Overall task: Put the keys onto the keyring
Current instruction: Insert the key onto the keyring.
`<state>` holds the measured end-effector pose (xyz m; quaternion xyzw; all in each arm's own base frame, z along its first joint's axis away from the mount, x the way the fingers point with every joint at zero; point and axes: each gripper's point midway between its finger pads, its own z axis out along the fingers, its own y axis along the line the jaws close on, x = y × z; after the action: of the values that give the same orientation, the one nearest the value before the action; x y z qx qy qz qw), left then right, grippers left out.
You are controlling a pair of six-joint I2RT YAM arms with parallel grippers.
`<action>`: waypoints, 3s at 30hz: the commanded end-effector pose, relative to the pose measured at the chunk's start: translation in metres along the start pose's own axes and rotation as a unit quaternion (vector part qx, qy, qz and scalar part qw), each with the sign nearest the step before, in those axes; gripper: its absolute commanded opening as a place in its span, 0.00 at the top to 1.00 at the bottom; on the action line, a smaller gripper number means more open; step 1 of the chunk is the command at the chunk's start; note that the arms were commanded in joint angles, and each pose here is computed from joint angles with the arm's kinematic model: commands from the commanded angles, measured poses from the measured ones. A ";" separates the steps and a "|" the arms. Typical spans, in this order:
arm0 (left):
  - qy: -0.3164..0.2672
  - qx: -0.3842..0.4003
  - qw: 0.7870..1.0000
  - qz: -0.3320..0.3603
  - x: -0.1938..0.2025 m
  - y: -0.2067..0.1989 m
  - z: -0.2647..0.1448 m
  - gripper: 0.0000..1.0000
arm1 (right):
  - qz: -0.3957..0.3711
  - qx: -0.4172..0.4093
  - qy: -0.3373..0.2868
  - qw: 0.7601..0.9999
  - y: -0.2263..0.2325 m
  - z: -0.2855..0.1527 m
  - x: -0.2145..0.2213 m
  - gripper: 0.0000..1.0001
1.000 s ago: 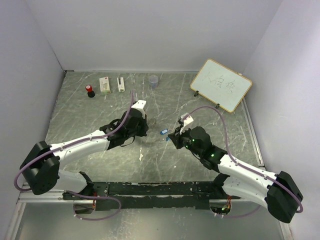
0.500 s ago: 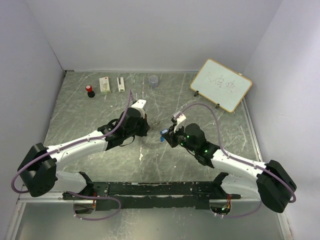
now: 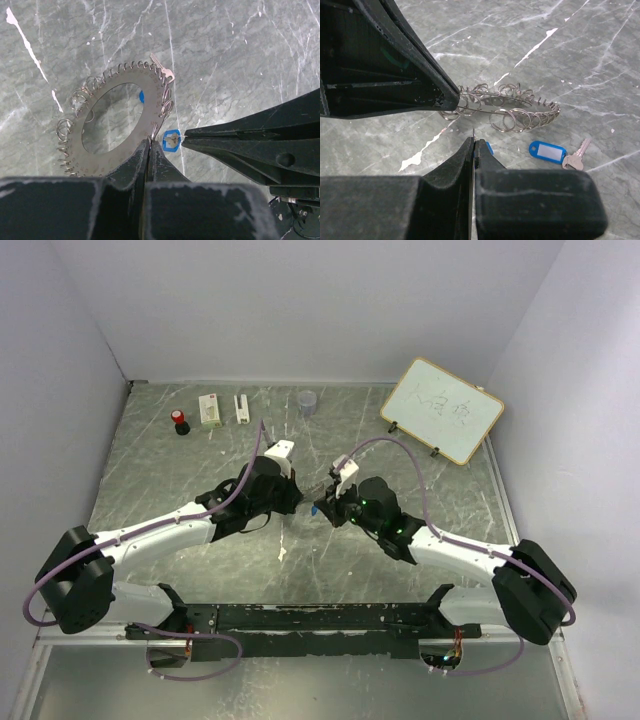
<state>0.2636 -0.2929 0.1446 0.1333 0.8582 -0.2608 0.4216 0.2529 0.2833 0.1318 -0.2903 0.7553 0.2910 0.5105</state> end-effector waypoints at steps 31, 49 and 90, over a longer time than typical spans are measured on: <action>-0.020 0.052 0.998 0.009 -0.006 -0.019 -0.005 0.93 | -0.029 -0.003 0.006 1.000 -0.003 0.019 -0.008 1.00; -0.015 0.051 0.999 0.008 -0.003 -0.019 -0.002 0.93 | -0.029 -0.023 -0.002 0.999 0.006 0.018 -0.013 1.00; -0.025 0.039 0.999 -0.002 -0.004 -0.014 0.005 0.93 | 0.017 -0.085 -0.001 0.996 0.034 0.009 -0.018 1.00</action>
<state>0.2590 -0.2999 0.1354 0.1495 0.8540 -0.2779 0.4138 0.2429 0.3065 0.1262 -0.3239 0.7514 0.3340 0.4679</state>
